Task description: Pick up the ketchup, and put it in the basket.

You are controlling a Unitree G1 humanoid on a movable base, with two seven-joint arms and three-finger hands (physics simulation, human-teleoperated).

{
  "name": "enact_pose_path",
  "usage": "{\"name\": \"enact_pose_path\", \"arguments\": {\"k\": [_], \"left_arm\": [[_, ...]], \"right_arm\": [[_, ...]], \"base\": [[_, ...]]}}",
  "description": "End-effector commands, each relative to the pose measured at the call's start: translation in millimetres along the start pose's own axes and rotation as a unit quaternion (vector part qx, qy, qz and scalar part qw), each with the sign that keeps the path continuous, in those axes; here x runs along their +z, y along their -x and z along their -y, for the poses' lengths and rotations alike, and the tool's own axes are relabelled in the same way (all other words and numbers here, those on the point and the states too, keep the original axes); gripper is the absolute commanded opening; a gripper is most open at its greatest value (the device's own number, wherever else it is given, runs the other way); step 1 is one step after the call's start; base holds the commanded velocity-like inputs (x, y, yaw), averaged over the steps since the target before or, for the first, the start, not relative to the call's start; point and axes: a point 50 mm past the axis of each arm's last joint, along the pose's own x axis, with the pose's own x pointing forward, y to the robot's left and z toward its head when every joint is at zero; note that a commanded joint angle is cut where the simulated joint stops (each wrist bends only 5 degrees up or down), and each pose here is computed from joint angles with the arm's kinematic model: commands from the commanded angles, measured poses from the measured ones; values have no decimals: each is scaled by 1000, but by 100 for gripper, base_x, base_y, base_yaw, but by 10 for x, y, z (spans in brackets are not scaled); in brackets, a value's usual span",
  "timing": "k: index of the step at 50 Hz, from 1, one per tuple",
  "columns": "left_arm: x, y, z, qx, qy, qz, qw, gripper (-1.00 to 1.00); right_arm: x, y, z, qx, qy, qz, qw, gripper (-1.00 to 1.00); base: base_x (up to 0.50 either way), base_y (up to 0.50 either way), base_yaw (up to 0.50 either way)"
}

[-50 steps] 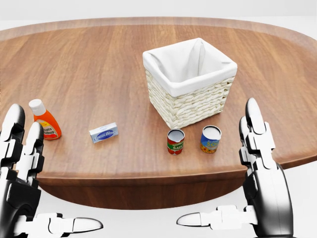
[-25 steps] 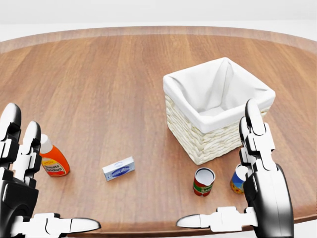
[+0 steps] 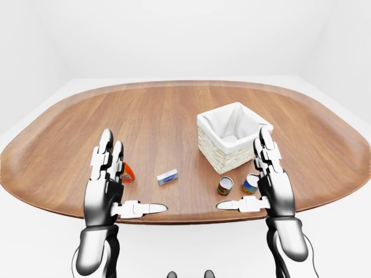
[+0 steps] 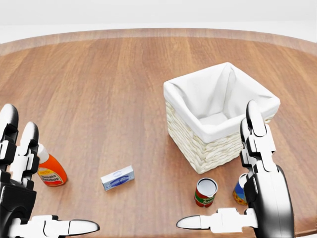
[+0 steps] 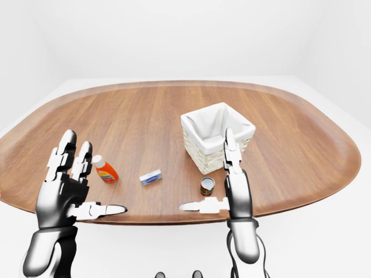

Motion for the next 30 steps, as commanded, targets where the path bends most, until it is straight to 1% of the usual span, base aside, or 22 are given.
{"name": "enact_pose_path", "arguments": {"k": [1, 28, 30], "left_arm": [[18, -10, -6, 1, 3, 6, 1000, 100], [0, -6, -3, 0, 3, 1, 1000, 100], [-7, -14, 0, 2, -3, 0, 1000, 100]], "right_arm": [[42, 17, -13, 10, -4, 7, 1000, 100], [33, 16, -2, 7, 0, 5, 1000, 100], [38, 3, 20, -3, -1, 8, 1000, 100]], "base": [[50, 0, 0], [50, 0, 0], [50, 0, 0]]}}
